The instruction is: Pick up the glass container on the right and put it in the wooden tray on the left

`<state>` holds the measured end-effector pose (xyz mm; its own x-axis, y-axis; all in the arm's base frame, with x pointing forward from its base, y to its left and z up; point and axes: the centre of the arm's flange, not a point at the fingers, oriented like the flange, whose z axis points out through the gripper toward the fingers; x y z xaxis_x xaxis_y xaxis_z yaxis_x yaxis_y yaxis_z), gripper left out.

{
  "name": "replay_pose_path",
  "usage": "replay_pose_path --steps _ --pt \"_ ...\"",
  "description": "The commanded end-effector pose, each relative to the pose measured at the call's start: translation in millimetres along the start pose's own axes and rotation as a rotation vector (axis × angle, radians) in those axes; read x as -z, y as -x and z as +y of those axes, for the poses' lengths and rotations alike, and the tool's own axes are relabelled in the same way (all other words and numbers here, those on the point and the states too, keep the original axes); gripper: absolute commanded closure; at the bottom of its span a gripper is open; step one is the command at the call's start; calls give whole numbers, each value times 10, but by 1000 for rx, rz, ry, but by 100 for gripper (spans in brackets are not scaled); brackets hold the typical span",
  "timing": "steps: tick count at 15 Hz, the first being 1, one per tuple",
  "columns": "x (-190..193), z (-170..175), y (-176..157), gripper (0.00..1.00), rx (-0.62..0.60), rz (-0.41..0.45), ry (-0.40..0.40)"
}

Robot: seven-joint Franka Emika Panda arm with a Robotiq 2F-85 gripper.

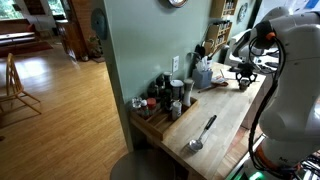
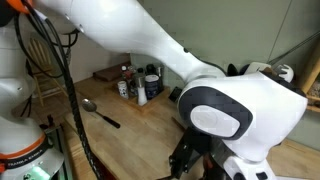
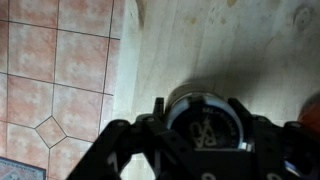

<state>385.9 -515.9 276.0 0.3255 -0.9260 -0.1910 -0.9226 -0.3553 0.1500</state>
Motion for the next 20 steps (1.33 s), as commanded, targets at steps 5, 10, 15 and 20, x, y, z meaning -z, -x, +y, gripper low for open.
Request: replay_pose_path --steps 5,10,15,20 --pt "425 348 796 61 320 19 -1" --pt "471 431 1576 61 578 48 96" --pt "502 147 2405 61 799 83 145" --pt "589 -418 3270 61 959 122 135"
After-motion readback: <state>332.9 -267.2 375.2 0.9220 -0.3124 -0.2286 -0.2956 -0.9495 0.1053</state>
